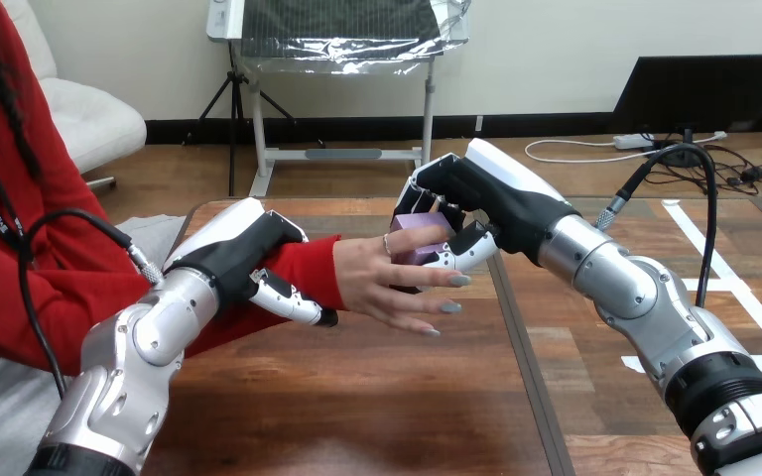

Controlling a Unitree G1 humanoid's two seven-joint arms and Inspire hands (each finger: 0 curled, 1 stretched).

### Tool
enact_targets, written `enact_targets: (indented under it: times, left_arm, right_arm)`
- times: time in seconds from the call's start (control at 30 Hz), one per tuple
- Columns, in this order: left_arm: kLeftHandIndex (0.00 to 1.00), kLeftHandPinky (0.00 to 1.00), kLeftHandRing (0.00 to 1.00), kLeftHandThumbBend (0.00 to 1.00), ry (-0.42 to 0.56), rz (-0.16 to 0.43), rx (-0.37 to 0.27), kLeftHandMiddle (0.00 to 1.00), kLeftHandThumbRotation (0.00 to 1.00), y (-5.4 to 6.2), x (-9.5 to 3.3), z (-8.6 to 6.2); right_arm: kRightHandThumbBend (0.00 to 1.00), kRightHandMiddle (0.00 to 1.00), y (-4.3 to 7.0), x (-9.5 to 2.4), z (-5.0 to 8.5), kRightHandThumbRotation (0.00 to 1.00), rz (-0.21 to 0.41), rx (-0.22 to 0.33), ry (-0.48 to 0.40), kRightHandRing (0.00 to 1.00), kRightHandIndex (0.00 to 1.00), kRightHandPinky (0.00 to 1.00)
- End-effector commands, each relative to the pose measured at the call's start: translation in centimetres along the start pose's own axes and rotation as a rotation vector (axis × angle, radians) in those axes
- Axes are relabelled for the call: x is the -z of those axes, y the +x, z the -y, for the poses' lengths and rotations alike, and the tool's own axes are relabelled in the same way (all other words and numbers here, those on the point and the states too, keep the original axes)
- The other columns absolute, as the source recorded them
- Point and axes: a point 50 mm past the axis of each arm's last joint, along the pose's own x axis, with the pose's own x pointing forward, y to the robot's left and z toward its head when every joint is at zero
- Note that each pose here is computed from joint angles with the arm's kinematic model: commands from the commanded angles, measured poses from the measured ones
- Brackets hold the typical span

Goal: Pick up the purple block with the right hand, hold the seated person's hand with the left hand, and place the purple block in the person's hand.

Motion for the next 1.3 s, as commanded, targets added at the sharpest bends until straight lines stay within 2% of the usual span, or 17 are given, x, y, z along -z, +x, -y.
enact_targets:
  times: [0.0,0.67,1.07,1.27]
  left_arm:
    - [0.39,0.14,0.21,0.68,-0.017,0.316,-0.212,0.3,0.0,1.3,-9.0,-5.7]
    - [0.4,0.23,0.3,0.68,-0.027,0.368,-0.247,0.38,0.0,1.2,-10.1,-6.6]
    - [0.41,0.27,0.34,0.67,-0.027,0.385,-0.258,0.4,0.0,0.8,-9.8,-6.5]
    - [0.44,0.3,0.37,0.66,-0.041,0.389,-0.245,0.43,0.02,0.6,-9.3,-6.3]
  right_arm:
    - [0.77,0.41,1.3,-3.9,1.5,0.0,0.176,0.055,-0.008,0.35,0.43,0.33]
    - [0.78,0.42,1.3,-3.8,0.7,0.0,0.178,0.023,0.014,0.36,0.43,0.32]
    - [0.76,0.45,0.9,-3.2,0.7,0.0,0.162,0.02,0.013,0.4,0.46,0.36]
    - [0.74,0.48,0.8,-2.9,0.7,0.0,0.144,0.001,0.012,0.44,0.5,0.39]
